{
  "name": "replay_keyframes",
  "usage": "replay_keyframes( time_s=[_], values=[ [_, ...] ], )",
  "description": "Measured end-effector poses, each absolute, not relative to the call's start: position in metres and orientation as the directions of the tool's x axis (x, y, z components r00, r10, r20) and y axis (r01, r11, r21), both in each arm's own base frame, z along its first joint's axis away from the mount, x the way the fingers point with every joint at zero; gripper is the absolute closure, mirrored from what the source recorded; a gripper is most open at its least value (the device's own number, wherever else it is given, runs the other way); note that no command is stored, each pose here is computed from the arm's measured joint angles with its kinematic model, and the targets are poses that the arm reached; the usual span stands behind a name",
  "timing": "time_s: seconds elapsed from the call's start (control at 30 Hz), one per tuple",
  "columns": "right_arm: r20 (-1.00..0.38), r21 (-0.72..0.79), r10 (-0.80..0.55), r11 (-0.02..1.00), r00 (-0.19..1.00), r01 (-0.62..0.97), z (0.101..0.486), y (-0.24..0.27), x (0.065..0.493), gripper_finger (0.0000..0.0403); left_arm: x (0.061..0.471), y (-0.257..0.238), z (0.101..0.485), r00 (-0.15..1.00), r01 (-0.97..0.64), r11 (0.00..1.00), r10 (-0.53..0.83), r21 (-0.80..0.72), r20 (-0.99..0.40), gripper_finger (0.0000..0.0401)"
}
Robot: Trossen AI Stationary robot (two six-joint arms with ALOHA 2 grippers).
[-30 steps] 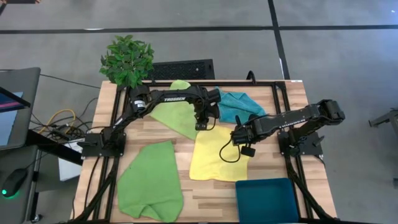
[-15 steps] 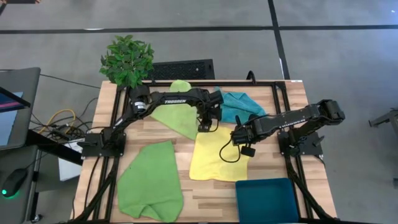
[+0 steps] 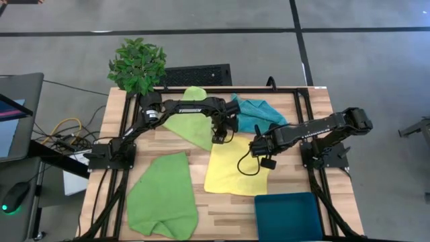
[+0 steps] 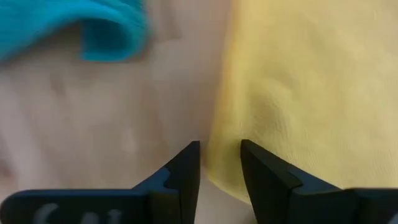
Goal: Fold microfiber towels
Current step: Fold the yellow towel
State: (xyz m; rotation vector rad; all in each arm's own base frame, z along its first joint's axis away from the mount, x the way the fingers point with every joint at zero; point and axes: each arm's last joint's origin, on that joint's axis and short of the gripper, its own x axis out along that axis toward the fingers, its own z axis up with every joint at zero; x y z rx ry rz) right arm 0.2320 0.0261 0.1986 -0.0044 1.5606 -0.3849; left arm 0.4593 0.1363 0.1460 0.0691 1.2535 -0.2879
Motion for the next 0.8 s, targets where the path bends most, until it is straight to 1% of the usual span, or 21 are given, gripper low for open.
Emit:
replay_keyframes(
  time_s=[0.17, 0.33, 0.57, 0.8],
  values=[
    [-0.969, -0.245, -0.242, 0.939, -0.042, 0.241, 0.199, 0.025, 0.232, 0.039, 0.455, 0.135, 0.145, 0.241, 0.298, 0.948, -0.192, -0.116, -0.952, 0.033],
    [-0.969, -0.245, -0.242, 0.937, -0.043, 0.249, 0.199, 0.023, 0.232, 0.039, 0.454, 0.137, 0.145, 0.231, 0.259, 0.958, -0.185, -0.122, -0.955, 0.0391],
    [-0.968, -0.251, -0.247, 0.931, -0.05, 0.266, 0.199, 0.018, 0.232, 0.0391, 0.449, 0.138, 0.156, 0.219, 0.202, 0.972, -0.161, -0.116, -0.962, 0.0398],
    [-0.936, -0.35, -0.344, 0.899, -0.071, 0.265, 0.2, 0.012, 0.23, 0.0391, 0.443, 0.137, 0.177, 0.218, 0.145, 0.986, -0.113, -0.082, -0.97, 0.04]
  ],
)
